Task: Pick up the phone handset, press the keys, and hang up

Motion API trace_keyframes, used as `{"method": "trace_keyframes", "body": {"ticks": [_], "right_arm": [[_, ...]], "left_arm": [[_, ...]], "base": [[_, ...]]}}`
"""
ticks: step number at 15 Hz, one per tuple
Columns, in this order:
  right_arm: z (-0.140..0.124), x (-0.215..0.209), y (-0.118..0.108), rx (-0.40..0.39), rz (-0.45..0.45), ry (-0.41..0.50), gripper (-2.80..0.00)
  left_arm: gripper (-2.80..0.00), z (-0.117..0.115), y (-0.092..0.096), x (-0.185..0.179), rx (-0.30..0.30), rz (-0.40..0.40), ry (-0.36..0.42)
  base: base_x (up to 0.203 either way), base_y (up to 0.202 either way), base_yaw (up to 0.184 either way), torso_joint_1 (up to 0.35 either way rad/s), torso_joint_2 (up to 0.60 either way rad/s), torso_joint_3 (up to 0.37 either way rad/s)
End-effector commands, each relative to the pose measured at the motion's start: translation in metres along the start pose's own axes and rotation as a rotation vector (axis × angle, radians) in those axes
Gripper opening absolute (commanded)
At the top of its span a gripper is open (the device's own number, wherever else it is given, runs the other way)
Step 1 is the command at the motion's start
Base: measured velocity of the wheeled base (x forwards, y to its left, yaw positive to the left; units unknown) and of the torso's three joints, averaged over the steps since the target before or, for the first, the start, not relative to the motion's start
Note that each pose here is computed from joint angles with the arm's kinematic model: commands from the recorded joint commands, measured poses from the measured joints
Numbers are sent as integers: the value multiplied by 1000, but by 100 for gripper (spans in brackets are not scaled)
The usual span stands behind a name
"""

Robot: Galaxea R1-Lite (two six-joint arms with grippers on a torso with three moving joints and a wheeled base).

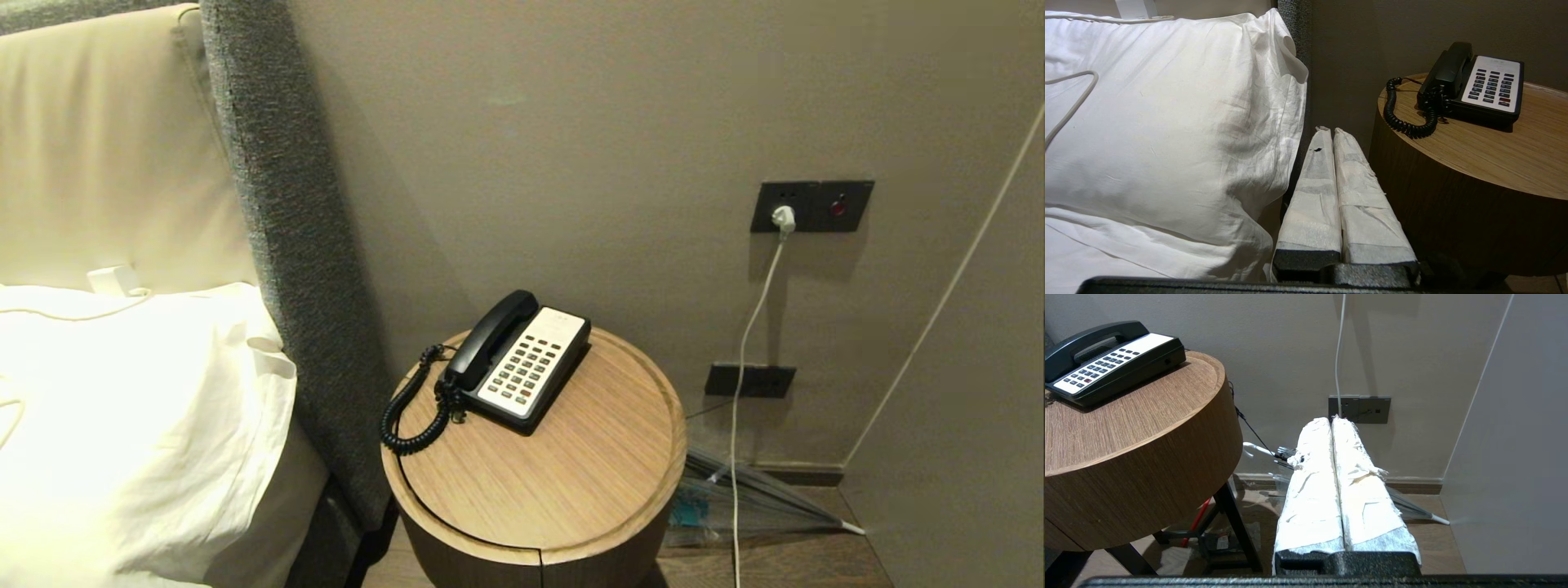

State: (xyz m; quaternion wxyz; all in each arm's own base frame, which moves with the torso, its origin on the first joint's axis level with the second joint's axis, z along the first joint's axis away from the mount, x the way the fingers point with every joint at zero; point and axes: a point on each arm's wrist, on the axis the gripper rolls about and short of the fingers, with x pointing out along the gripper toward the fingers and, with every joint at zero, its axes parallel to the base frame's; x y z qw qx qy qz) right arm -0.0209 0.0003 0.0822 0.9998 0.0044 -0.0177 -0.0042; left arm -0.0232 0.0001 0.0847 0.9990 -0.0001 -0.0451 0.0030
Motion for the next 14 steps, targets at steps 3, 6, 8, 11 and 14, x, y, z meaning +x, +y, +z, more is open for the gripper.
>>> {"method": "trace_keyframes", "body": {"ticks": [3,6,8,11,14], "right_arm": [[-6,1,0,0,1,22,-280],[-6,1,0,0,1,22,-280],[-6,1,0,5,-1,24,-280],[-6,1,0,5,-3,25,-280],[-6,1,0,2,-1,23,-280]], "left_arm": [[-280,-11,0,2,0,2,40],[-280,-11,0,2,0,2,40],[-280,-11,0,2,0,0,40],[-280,-11,0,2,0,2,40],[-280,-11,0,2,0,2,40]], "base": [[0,0,0,0,0,0],[0,0,0,0,0,0],[0,0,0,0,0,0],[0,0,0,0,0,0],[0,0,0,0,0,0]]}}
